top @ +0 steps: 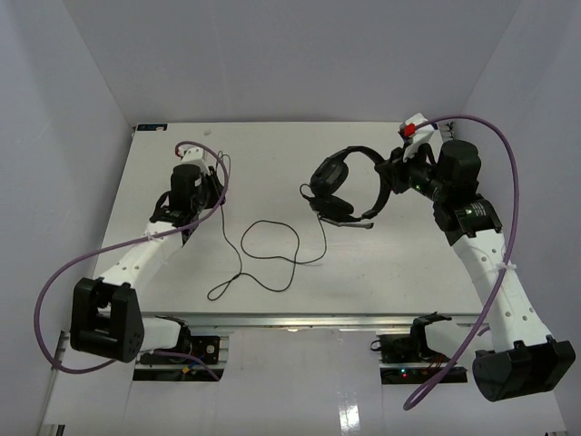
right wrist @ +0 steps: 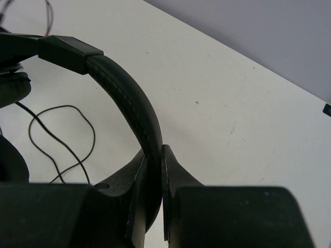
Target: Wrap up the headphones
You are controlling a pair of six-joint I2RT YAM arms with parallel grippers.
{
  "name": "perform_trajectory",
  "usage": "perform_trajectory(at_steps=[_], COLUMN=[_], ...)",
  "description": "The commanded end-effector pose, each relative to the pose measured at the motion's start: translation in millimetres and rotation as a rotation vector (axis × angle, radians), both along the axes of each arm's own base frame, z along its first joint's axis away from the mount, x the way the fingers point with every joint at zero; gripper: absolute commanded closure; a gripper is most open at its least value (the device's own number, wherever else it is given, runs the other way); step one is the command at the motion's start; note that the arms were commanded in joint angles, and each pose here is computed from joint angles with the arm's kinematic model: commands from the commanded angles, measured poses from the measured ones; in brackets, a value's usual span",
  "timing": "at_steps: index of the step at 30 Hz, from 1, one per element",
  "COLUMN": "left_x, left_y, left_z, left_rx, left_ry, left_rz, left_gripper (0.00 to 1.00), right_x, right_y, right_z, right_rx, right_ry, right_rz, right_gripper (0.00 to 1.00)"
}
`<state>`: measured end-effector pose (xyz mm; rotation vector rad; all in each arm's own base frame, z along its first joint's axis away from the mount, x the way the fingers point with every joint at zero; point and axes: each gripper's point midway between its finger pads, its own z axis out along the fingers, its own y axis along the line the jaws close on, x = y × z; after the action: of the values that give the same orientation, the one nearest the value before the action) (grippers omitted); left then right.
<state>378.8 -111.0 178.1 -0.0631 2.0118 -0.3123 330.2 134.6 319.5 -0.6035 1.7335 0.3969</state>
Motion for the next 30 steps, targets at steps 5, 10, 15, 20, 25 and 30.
perform_trajectory(at_steps=[5, 10, 15, 20, 25, 30], left_x=[11, -48, -122, -173, -172, -169], left_y=[-7, -35, -76, -104, -144, -180], left_z=[59, 111, 137, 115, 97, 97], left_rx=[-0.132, -0.212, -0.254, -0.335, -0.329, -0.378], left_ry=[-0.037, -0.229, -0.467, -0.695, -0.740, -0.775], left_rz=[-0.068, -0.323, -0.747, -1.002, -1.008, -1.071], left_gripper=[0.02, 0.02, 0.02, 0.02, 0.02, 0.02], right_x=[-42, -44, -53, -57, -56, -47], right_y=[41, 47, 54, 63, 70, 67], right_z=[55, 40, 49, 63, 77, 84], right_rx=[0.035, -0.036, -0.031, 0.061, 0.155, 0.189], right_ry=[-0.170, -0.188, -0.208, -0.141, -0.065, -0.051], right_rz=[0.358, 0.450, 0.530, 0.576, 0.576, 0.518], right_gripper=[0.92, 0.92, 0.92, 0.92, 0.92, 0.92])
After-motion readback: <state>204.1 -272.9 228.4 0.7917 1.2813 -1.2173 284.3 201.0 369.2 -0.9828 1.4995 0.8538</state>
